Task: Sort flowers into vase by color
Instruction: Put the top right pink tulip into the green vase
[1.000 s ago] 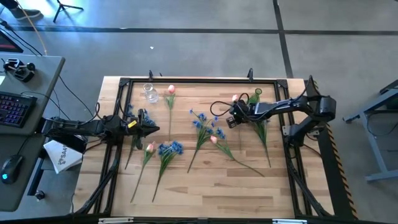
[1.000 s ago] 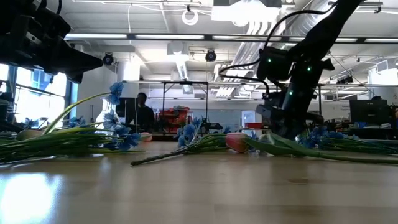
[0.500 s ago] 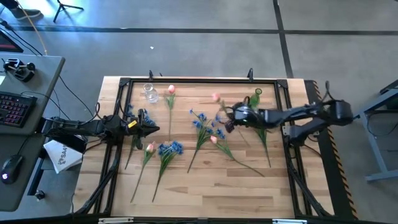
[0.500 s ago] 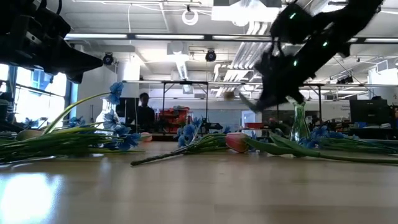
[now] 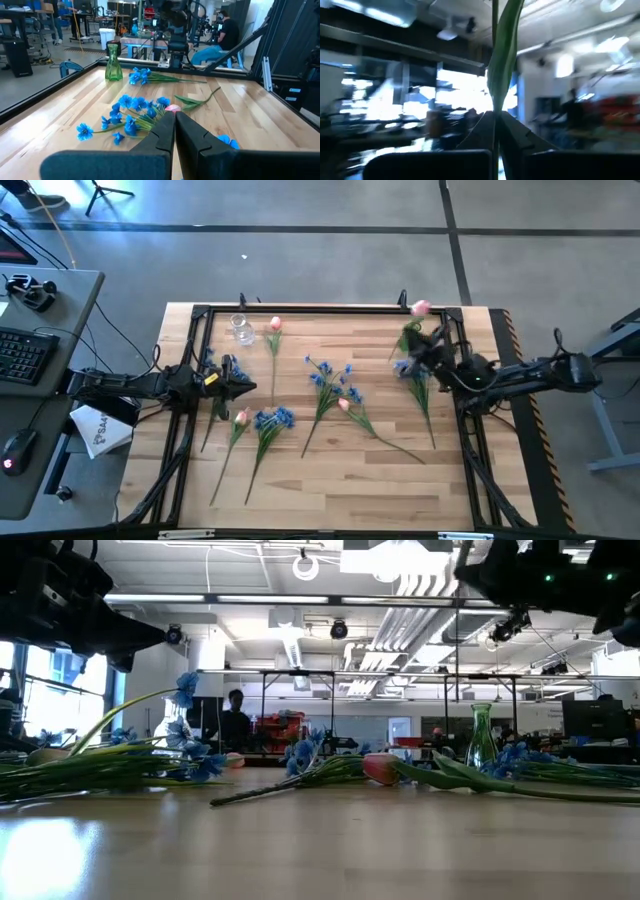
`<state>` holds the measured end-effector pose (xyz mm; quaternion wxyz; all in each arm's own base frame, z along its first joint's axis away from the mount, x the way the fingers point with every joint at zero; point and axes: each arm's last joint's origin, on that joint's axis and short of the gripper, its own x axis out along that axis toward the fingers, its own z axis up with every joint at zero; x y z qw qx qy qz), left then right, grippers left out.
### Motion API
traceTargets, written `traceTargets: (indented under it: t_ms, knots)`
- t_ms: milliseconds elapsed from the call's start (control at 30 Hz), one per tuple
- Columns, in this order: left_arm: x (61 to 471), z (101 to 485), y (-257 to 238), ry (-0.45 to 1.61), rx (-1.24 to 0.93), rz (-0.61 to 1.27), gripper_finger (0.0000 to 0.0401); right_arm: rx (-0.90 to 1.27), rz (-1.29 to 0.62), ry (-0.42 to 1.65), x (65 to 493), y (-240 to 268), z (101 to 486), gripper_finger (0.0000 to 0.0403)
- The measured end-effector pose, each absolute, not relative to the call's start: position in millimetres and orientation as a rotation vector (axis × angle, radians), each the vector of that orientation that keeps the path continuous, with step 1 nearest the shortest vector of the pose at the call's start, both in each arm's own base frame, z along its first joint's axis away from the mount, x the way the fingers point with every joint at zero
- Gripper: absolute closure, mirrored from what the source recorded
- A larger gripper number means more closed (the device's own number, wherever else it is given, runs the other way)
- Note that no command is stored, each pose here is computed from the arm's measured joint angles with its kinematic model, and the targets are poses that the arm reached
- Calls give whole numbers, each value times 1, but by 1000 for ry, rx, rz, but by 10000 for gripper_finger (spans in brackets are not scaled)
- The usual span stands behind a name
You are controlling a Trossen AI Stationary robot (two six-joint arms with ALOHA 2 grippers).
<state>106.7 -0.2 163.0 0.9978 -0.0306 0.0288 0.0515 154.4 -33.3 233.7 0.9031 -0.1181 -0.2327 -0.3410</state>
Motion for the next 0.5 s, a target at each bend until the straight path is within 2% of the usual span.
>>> traceTargets:
  t_ms: [200,500]
  knots:
    - [107,166,0,31,-48,102,398,-401,-1016,-472,142,-49,259,402]
    - [107,166,0,29,-47,102,398,-407,-1222,-451,131,-82,260,402]
